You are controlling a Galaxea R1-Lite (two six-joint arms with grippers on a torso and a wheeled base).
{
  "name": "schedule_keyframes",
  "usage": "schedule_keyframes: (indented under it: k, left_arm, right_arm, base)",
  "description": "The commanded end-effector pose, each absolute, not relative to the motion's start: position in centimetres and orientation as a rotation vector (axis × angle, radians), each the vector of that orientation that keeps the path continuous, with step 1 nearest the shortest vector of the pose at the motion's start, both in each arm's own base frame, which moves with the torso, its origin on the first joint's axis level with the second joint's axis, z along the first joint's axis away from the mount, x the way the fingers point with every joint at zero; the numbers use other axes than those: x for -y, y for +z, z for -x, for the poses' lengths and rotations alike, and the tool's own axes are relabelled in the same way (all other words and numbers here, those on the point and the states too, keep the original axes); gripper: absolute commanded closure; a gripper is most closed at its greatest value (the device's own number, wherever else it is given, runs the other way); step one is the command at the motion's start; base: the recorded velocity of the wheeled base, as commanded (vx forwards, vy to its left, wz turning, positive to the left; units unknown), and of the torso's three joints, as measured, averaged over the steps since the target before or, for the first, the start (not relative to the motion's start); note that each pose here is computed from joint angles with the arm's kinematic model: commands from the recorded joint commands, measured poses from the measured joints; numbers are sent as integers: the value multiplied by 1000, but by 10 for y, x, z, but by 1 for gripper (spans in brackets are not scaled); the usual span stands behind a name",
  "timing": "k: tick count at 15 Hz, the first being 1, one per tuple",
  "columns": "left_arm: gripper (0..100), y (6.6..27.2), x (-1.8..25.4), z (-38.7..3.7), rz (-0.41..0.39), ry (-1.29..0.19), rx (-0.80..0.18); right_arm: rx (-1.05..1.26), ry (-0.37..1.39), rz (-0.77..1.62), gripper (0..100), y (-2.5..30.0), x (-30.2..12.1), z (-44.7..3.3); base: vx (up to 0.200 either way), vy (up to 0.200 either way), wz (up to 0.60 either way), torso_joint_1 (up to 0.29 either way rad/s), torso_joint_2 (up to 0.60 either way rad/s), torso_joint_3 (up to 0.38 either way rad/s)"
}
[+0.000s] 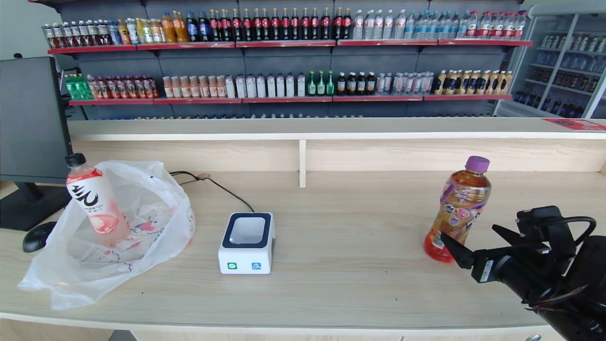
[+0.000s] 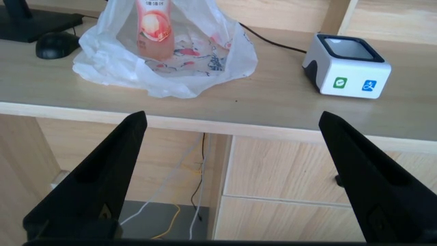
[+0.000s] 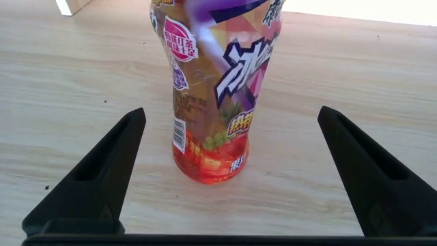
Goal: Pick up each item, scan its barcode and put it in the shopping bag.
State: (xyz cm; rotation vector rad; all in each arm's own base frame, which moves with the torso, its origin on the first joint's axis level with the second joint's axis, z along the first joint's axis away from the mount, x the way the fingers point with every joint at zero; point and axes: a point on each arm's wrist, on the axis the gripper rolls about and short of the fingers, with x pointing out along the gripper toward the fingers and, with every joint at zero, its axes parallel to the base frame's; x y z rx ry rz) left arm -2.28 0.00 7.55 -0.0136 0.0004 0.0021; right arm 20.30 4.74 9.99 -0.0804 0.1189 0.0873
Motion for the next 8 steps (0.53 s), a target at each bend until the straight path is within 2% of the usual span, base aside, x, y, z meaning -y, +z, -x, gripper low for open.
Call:
schedule_keyframes:
  k: [1,8]
  left_arm:
    - [0,76,0,23,14,3,-2]
    - [0,76,0,23,14,3,-2]
  right_arm:
    - [-110,94,80,0,101,-49,-206]
    - [-85,90,75,0,98,-57,-240]
  base:
    - [0,0,0,0,0,0]
    - [0,0,0,0,0,0]
